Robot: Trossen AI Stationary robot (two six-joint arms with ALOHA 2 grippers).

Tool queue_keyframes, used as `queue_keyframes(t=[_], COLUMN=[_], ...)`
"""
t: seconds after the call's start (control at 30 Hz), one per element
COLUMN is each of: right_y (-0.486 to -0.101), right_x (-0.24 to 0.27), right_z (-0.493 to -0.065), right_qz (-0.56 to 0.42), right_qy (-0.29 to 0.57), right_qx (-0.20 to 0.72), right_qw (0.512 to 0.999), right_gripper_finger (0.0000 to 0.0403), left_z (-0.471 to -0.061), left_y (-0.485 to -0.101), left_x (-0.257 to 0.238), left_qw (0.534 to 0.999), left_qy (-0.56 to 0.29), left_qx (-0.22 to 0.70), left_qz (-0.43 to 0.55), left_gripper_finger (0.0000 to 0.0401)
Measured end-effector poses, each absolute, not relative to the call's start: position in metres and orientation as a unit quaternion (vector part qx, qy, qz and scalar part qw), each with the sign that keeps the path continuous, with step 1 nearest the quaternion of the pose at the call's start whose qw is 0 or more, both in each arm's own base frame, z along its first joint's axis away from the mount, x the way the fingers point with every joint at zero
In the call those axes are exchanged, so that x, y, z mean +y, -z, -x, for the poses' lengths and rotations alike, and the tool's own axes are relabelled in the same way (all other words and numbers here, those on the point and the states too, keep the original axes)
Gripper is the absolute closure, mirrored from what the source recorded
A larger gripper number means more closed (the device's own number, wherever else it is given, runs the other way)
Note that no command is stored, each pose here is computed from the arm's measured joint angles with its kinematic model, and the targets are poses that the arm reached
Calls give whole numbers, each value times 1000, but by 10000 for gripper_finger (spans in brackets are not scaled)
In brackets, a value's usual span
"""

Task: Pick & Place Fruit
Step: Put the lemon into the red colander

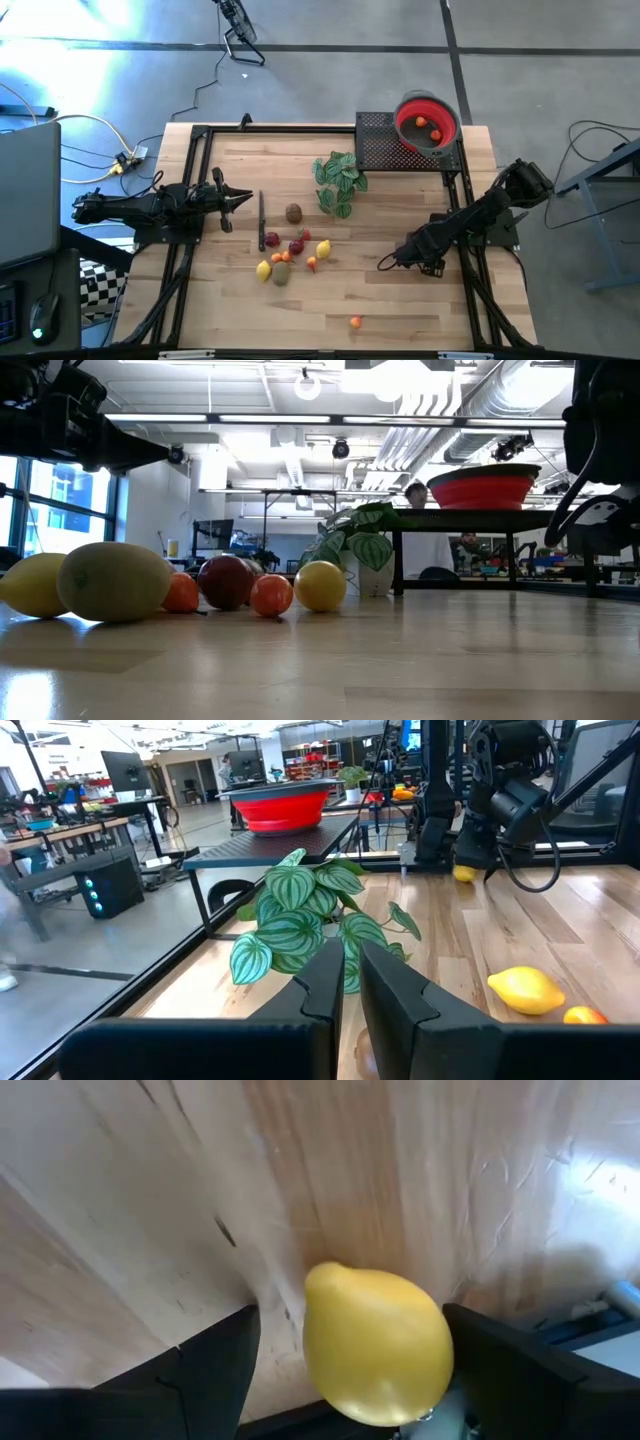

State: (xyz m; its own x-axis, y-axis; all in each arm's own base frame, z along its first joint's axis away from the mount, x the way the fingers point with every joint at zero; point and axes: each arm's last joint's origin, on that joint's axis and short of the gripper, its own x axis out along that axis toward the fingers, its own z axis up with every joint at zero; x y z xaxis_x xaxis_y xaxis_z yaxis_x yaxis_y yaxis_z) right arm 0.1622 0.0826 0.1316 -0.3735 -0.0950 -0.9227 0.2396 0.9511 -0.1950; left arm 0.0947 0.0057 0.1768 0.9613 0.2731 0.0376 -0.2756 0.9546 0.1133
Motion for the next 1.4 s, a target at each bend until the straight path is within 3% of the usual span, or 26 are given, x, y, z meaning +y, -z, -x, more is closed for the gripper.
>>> queue_keyframes(t=[0.47, 1.1, 1.4], right_y=[-132, -132, -132], right_x=[82, 83, 83], right_z=[-162, -162, -162], right_qz=[-47, -49, -56], right_qy=[157, 156, 166], right_qx=[814, 815, 813], right_qw=[557, 556, 555], right_gripper_finger=[101, 189, 188], left_z=[-95, -95, -95], left_y=[-177, -177, -177], left_x=[6, 6, 6], left_qw=[989, 989, 989], left_qy=[-139, -136, -137], left_qx=[-11, -11, -11], left_qz=[-59, -59, -59], left_gripper_finger=[368, 368, 368])
